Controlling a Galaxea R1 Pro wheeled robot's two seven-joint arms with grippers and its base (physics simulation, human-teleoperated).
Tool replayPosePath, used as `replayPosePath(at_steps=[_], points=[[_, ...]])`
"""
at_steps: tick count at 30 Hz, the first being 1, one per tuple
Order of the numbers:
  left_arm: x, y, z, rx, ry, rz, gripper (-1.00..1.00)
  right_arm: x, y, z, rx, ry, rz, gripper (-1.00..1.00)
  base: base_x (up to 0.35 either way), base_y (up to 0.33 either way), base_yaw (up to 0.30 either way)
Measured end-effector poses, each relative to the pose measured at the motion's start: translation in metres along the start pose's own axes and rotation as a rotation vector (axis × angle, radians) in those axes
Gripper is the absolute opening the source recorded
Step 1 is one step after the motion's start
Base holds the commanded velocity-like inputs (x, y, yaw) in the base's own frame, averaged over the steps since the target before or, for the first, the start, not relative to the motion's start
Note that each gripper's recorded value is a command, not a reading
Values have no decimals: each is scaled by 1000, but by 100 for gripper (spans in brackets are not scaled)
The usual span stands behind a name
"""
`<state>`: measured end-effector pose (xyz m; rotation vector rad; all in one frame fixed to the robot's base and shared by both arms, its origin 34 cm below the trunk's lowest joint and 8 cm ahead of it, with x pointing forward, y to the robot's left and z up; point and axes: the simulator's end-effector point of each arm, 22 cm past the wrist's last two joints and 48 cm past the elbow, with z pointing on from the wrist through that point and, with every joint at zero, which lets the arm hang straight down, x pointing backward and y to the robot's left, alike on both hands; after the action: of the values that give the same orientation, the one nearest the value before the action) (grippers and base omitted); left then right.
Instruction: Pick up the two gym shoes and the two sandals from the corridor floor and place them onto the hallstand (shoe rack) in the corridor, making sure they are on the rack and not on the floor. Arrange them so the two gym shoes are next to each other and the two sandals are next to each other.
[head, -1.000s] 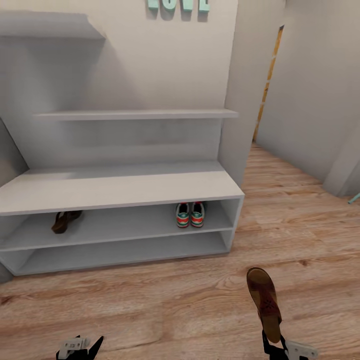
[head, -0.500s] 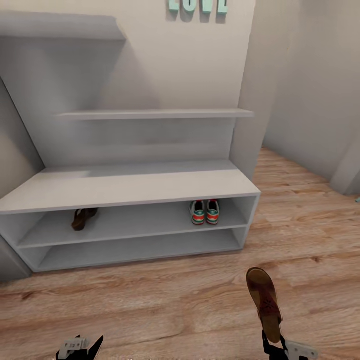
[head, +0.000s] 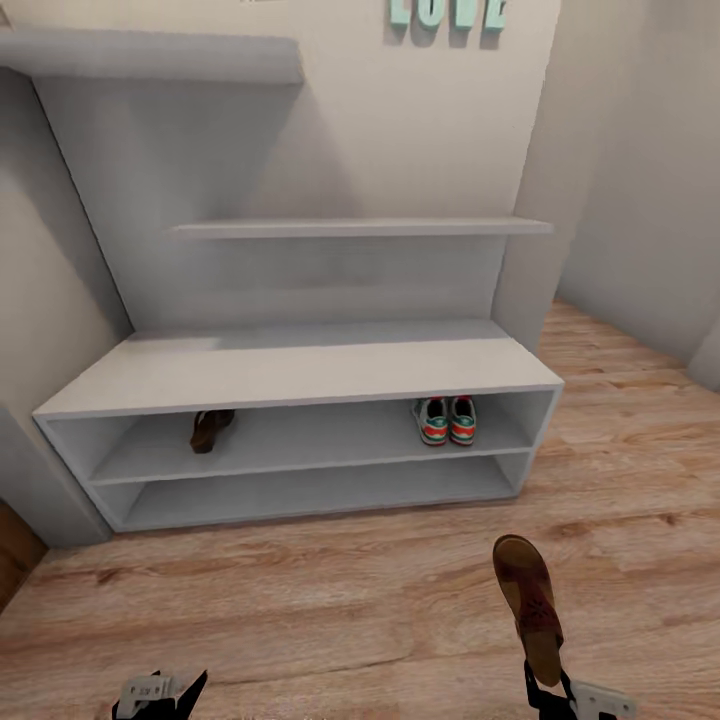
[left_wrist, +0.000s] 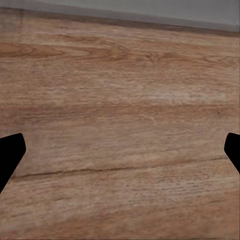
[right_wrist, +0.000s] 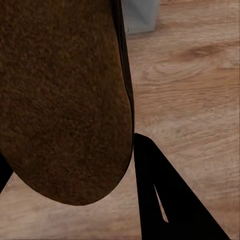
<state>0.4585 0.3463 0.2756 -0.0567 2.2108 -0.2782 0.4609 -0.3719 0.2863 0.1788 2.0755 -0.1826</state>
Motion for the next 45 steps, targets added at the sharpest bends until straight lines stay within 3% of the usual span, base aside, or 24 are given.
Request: replayPosePath(at_steps=[32, 45], points=[[1, 0, 0, 1, 1, 1, 100, -1, 0, 0, -2, -3, -2, -100, 0, 306, 8], [2, -2, 0, 3, 2, -1, 100, -2, 0, 1, 0, -6, -1, -100, -27, 66, 179]])
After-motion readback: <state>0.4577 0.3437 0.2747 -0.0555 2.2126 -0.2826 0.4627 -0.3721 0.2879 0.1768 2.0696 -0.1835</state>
